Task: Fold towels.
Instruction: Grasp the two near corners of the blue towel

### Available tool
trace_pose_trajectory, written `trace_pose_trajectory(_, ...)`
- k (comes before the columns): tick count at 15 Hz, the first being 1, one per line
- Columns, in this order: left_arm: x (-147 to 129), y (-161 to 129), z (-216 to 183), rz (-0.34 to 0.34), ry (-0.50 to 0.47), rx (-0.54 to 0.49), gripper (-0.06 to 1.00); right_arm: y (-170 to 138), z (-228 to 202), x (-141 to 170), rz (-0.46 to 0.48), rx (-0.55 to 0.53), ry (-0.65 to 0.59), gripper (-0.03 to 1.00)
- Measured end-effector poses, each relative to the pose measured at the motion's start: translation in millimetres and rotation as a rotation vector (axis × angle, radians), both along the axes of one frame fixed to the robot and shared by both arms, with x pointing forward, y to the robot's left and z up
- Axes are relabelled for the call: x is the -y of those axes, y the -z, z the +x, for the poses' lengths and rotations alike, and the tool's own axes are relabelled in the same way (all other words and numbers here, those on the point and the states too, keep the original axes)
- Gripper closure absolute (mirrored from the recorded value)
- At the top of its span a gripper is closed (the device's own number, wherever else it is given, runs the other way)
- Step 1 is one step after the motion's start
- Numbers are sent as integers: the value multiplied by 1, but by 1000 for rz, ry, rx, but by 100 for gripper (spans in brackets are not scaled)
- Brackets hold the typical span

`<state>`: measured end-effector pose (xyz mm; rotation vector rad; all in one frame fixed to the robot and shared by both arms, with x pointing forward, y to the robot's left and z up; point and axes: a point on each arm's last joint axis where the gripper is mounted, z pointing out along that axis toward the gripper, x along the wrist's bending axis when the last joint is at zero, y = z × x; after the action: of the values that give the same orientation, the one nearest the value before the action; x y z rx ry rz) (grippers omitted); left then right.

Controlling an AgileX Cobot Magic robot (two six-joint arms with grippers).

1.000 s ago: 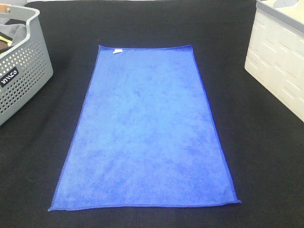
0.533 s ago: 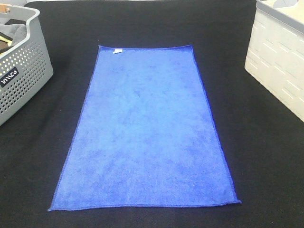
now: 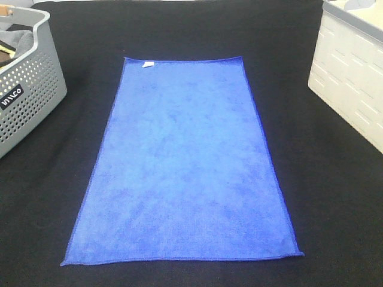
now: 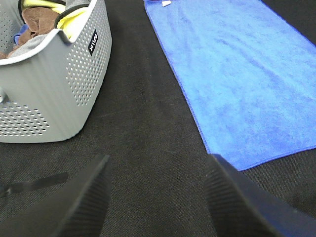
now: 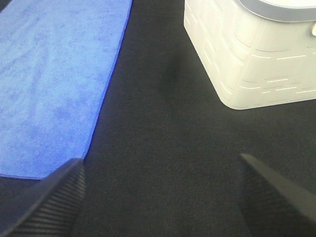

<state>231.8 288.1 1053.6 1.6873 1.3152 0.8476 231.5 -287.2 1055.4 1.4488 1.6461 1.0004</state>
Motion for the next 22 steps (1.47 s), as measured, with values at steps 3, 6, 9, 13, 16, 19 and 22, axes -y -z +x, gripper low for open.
trace_pose_trajectory(3,0,0,0,0,0,0,39,0,0,0,-2,0,2,19)
trace_pose_trajectory(6,0,0,0,0,0,0,39,0,0,0,-2,0,2,19)
trace_pose_trajectory(9,0,0,0,-1,0,0,39,0,0,0,-2,0,2,19)
trace_pose_trajectory(13,0,0,0,-4,-2,-1,39,0,0,0,-2,0,2,19)
trace_pose_trajectory(16,0,-1,0,-17,-9,6,39,0,0,0,26,-1,16,19)
trace_pose_trajectory(19,0,-14,8,-155,-68,58,39,-1,13,1,92,-70,50,20)
trace_pose_trajectory(22,6,-17,44,-274,-91,-90,39,0,53,-3,158,-270,39,21)
